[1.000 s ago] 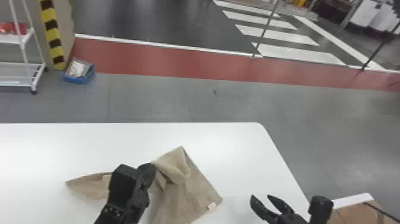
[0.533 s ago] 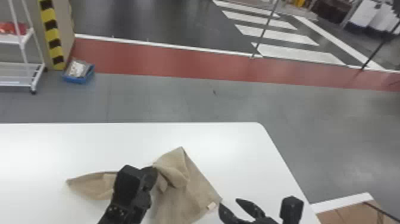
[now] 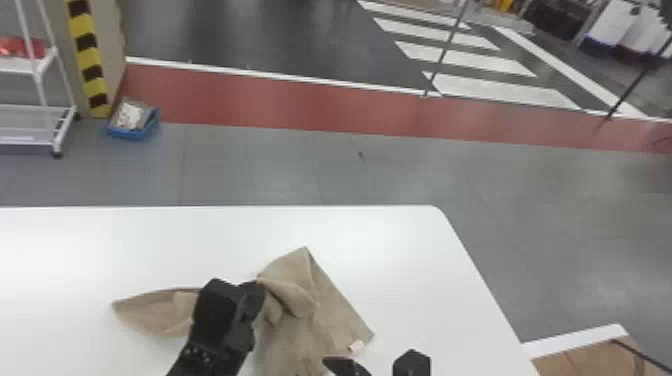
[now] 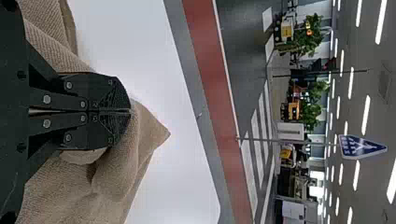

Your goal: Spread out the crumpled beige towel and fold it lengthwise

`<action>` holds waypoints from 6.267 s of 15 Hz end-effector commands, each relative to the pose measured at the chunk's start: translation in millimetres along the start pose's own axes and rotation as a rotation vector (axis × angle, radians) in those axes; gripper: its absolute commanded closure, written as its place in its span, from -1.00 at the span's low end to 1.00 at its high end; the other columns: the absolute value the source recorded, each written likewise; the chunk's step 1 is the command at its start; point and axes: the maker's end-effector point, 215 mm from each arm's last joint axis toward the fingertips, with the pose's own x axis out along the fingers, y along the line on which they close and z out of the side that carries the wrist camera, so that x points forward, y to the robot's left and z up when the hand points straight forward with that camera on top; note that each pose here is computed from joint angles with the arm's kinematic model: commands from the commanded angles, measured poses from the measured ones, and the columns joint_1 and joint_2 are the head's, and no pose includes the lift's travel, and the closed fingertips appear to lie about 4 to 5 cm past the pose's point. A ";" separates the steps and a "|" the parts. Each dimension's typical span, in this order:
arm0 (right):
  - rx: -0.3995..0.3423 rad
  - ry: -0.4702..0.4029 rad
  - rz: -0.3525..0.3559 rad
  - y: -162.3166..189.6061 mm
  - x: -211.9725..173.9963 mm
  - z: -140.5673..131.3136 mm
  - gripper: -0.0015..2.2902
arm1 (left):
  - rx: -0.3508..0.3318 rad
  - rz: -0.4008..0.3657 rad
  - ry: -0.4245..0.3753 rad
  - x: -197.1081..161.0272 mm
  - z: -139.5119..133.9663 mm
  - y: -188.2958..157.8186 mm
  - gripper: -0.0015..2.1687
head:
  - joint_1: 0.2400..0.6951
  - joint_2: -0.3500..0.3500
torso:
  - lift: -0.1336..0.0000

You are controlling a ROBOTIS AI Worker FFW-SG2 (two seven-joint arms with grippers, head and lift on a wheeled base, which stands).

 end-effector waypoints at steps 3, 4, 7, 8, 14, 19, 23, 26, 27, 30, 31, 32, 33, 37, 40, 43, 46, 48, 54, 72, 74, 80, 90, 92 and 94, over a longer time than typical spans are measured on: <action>-0.091 0.067 0.032 45.7 21.1 -18.4 -0.59 | 0.002 -0.001 0.001 1.1 -1.6 -0.5 0.31 | 1.00 -0.81 | 1.00; -0.101 0.079 0.021 45.1 22.9 -21.7 -0.59 | 0.001 -0.002 0.002 1.1 -1.6 -1.6 0.31 | 1.00 -0.75 | 1.00; -0.098 0.120 0.021 47.1 27.0 -33.5 -0.59 | 0.001 -0.002 0.002 1.1 -1.6 -1.6 0.31 | 1.00 -0.70 | 1.00; -0.095 0.133 0.019 45.6 28.1 -36.9 -0.59 | 0.001 -0.002 0.003 1.1 -2.5 -1.5 0.31 | 1.00 -0.69 | 1.00; -0.083 0.197 0.016 36.5 38.4 -55.1 -0.43 | 0.005 -0.004 0.002 2.1 -1.6 -2.8 0.31 | 1.00 -0.71 | 1.00; -0.074 0.199 0.012 29.3 39.1 -50.4 0.19 | 0.005 0.000 0.000 2.1 -1.1 0.5 0.31 | 1.00 -0.70 | 1.00; -0.061 0.179 -0.017 8.4 32.1 -43.1 0.38 | 0.006 0.002 -0.001 1.9 -0.8 1.9 0.31 | 1.00 -0.73 | 1.00; -0.056 0.143 -0.040 -5.8 27.2 -32.7 0.39 | 0.006 0.008 -0.001 0.7 -1.0 4.7 0.31 | 1.00 -0.78 | 1.00; -0.053 0.137 -0.052 -12.2 24.9 -30.8 0.40 | 0.007 0.012 0.001 0.0 -2.1 7.2 0.31 | 1.00 -0.79 | 1.00; -0.046 0.096 -0.091 -34.4 14.9 -14.6 0.32 | 0.004 0.012 -0.003 -2.4 -0.7 8.3 0.31 | 1.00 -0.85 | 1.00; -0.054 0.035 -0.064 -23.0 8.0 4.8 -0.10 | 0.003 0.010 -0.002 -2.2 -1.1 6.9 0.31 | 1.00 -0.87 | 1.00; -0.075 0.003 -0.046 -8.2 3.4 17.9 -0.42 | 0.001 0.007 -0.005 -0.9 1.4 4.8 0.31 | 1.00 -0.89 | 1.00; -0.091 -0.016 -0.023 10.2 1.4 27.7 -0.74 | 0.002 0.004 -0.004 -0.1 0.8 2.4 0.31 | 1.00 -0.89 | 1.00; -0.208 0.043 -0.025 54.8 19.0 13.1 -0.98 | 0.007 -0.001 0.002 -0.5 -0.9 -1.1 0.31 | 1.00 -0.77 | 1.00; -0.224 0.103 -0.027 61.9 34.3 -15.4 -0.81 | 0.010 -0.002 0.005 -1.4 -3.3 -0.1 0.31 | 1.00 -0.67 | 1.00; -0.211 0.169 -0.026 57.4 42.5 -36.2 -0.76 | 0.010 -0.005 0.005 -1.3 -2.9 -3.0 0.31 | 1.00 -0.60 | 1.00; -0.211 0.193 -0.029 54.0 46.0 -43.7 -0.76 | 0.013 -0.009 0.004 -1.0 -2.6 -5.8 0.31 | 1.00 -0.62 | 1.00; -0.206 0.216 -0.036 48.4 50.1 -49.6 -0.75 | 0.012 -0.011 0.004 -0.9 -2.1 -7.3 0.31 | 1.00 -0.63 | 1.00; -0.183 0.277 -0.049 34.2 56.0 -63.0 -0.48 | 0.014 -0.012 0.001 -1.4 -1.5 -8.4 0.31 | 1.00 -0.69 | 1.00; 0.119 -0.004 -0.367 -194.8 -85.5 98.1 0.30 | -0.056 0.145 -0.094 -57.3 38.8 90.1 0.31 | 1.00 -1.00 | 1.00; 0.197 -0.052 -0.415 -231.7 -113.3 115.7 0.29 | -0.077 0.177 -0.097 -76.3 44.5 115.5 0.31 | 1.00 -1.00 | 1.00; 0.293 -0.132 -0.434 -261.6 -151.2 135.8 0.29 | -0.098 0.190 -0.052 -118.8 46.7 133.5 0.31 | 1.00 -1.00 | 1.00; 0.330 -0.139 -0.481 -298.9 -141.9 128.7 0.29 | -0.110 0.067 0.191 -104.1 -18.2 109.9 0.31 | 1.00 -1.00 | 1.00; 0.315 -0.119 -0.491 -304.9 -134.2 113.0 0.29 | -0.109 0.020 0.252 -84.9 -53.0 87.5 0.28 | 1.00 -1.00 | 1.00; 0.311 -0.123 -0.503 -312.9 -134.1 101.9 0.29 | -0.100 -0.005 0.244 -76.2 -69.3 77.0 -0.41 | 1.00 -1.00 | 1.00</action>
